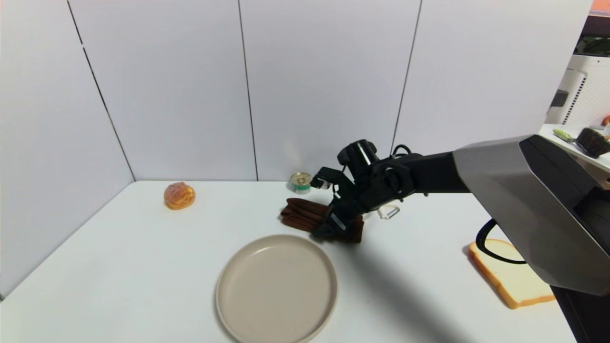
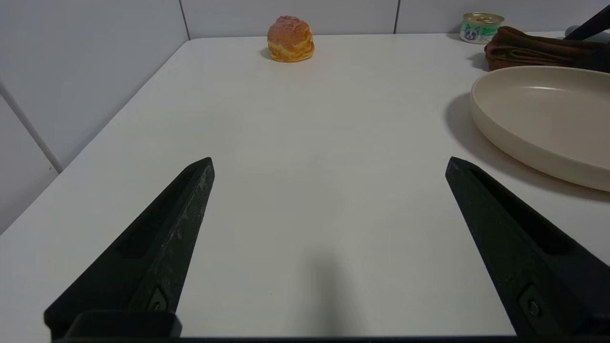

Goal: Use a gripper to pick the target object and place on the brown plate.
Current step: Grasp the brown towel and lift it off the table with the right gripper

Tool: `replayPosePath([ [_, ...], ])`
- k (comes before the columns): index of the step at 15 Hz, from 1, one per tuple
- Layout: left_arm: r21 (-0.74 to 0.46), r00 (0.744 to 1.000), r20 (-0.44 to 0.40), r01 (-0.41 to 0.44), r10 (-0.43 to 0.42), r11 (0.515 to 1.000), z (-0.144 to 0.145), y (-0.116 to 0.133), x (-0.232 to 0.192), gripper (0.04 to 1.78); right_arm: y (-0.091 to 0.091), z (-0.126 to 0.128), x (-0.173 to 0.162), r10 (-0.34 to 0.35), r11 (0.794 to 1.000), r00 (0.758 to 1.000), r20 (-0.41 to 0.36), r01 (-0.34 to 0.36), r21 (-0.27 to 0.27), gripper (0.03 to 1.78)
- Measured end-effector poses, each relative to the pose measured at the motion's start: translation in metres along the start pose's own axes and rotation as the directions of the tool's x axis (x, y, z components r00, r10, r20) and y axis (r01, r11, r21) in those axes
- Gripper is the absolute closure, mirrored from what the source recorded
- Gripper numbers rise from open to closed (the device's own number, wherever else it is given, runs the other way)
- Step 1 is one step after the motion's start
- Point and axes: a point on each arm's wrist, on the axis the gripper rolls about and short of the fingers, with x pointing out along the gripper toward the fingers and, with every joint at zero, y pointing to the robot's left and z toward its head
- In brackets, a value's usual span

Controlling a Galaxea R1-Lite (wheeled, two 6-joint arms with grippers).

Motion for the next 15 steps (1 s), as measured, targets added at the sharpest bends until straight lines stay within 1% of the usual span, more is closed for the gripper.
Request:
replayPosePath([
  [2,0.000,1.000,0.000,0.000,0.000,1.000,0.0000,0.0000,0.0000,0.07,0.0001,0.0001,0.0000,-0.001,1.000,1.000,-0.002,0.001,0.001,0.11],
  [3,0.000,1.000,0.000,0.000,0.000,1.000,0.0000,0.0000,0.0000,0.07,0.0002,0.0000,0.0000,-0.001,1.000,1.000,-0.002,0.001,0.001,0.22],
  [5,0.000,1.000,0.000,0.000,0.000,1.000,0.0000,0.0000,0.0000,0.07,-0.0003,0.0002,-0.0003,-0.004,1.000,1.000,-0.002,0.004,0.002,0.56],
  [6,0.000,1.000,0.000,0.000,0.000,1.000,0.0000,0.0000,0.0000,0.07,-0.0006,0.0000,-0.0004,-0.006,1.000,1.000,-0.003,0.006,0.003,0.70],
  [9,0.000,1.000,0.000,0.000,0.000,1.000,0.0000,0.0000,0.0000,0.07,-0.0015,-0.0006,-0.0007,-0.007,1.000,1.000,-0.004,0.007,0.005,1.03],
  [10,0.000,1.000,0.000,0.000,0.000,1.000,0.0000,0.0000,0.0000,0.07,-0.0021,-0.0013,-0.0009,-0.007,1.000,1.000,-0.007,0.007,0.007,1.45],
  [11,0.000,1.000,0.000,0.000,0.000,1.000,0.0000,0.0000,0.0000,0.07,-0.0021,-0.0021,-0.0012,-0.005,1.000,1.000,-0.011,0.005,0.011,1.60],
  [15,0.000,1.000,0.000,0.000,0.000,1.000,0.0000,0.0000,0.0000,0.07,-0.0033,0.0006,-0.0084,-0.014,1.000,1.000,-0.003,0.014,0.018,1.60],
])
